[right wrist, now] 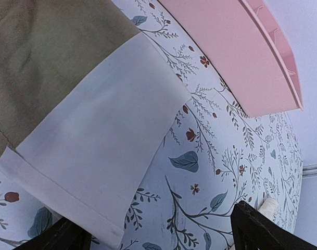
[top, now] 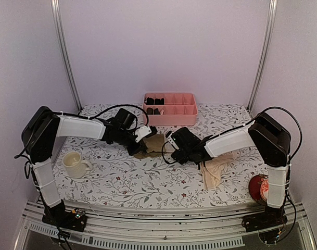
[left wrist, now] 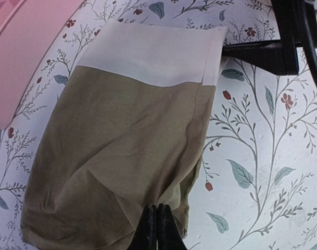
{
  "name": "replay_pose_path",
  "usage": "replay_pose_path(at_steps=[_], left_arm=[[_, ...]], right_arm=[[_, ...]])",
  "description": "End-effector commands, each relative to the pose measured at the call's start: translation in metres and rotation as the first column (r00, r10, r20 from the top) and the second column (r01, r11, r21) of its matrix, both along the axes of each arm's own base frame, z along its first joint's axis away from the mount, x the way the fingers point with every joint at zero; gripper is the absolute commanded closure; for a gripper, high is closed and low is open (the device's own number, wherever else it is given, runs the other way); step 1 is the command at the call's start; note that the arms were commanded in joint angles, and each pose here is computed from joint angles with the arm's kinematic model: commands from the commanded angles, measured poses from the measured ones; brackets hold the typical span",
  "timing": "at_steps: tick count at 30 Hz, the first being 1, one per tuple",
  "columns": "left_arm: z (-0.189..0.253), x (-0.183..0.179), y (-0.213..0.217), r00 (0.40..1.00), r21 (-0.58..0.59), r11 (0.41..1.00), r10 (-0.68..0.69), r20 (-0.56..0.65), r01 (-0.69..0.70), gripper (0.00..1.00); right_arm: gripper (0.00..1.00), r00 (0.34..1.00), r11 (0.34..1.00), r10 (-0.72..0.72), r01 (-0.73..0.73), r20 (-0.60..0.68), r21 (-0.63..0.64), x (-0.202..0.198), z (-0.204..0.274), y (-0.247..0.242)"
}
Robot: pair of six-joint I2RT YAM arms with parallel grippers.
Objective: Roll the underwear
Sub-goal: Adjust the underwear at the center of the board.
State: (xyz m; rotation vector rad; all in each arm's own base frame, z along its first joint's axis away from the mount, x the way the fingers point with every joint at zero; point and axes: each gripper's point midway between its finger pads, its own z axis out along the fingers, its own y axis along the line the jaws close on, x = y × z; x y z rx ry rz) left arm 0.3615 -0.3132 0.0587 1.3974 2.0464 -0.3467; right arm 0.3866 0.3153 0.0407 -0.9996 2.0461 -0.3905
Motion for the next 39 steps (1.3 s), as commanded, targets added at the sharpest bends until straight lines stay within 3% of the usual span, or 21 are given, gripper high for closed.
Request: replay_pose_path(at_steps=[1,14,19,22,24,27,31,36,39], left_arm=[[0.002,0.002,0.009,0.999,0.035,0.999,-0.011,0.037,0.010,1.00],[-0.014,-0.007,0.017,0.999,0.094,0.995,-0.048,0.017,0.046,1.00],[-0.015,-0.010,0.016,0.998,0.099,0.993,-0.058,0.014,0.056,0.94],[-0.017,-0.011,0.016,0.998,0.107,0.993,-0.059,0.012,0.057,0.84],[-0.017,-0.012,0.017,0.998,0.111,0.992,-0.061,0.010,0.060,0.71],[-0.014,-0.016,0.016,0.997,0.100,0.992,-0.076,0.005,0.075,0.55],[0.001,-0.026,0.014,0.993,0.056,0.992,-0.118,0.019,0.116,0.41],[0.023,-0.042,0.017,0.956,0.040,0.970,-0.243,0.166,0.240,0.13],[0.034,-0.019,0.030,0.954,0.051,0.983,-0.183,0.237,0.176,0.05]], right_arm=[[0.05,0.993,0.993,0.000,-0.014,-0.116,-0.121,-0.019,-0.035,-0.024],[0.05,0.987,0.994,0.077,-0.087,-0.143,-0.060,-0.030,-0.014,-0.013],[0.05,0.979,0.992,0.109,-0.119,-0.172,-0.048,-0.039,-0.010,-0.010],[0.05,0.971,0.988,0.133,-0.146,-0.198,-0.055,-0.046,-0.008,-0.008],[0.04,0.964,0.985,0.159,-0.170,-0.211,-0.035,-0.053,-0.001,-0.004],[0.03,0.956,0.978,0.207,-0.205,-0.207,0.034,-0.062,0.020,0.004],[0.03,0.948,0.962,0.270,-0.258,-0.168,0.090,-0.072,0.045,0.010],[0.01,0.923,0.924,0.378,-0.372,-0.073,0.084,-0.084,0.059,0.021],[0.01,0.934,0.930,0.358,-0.356,-0.008,0.094,-0.076,0.068,0.024]])
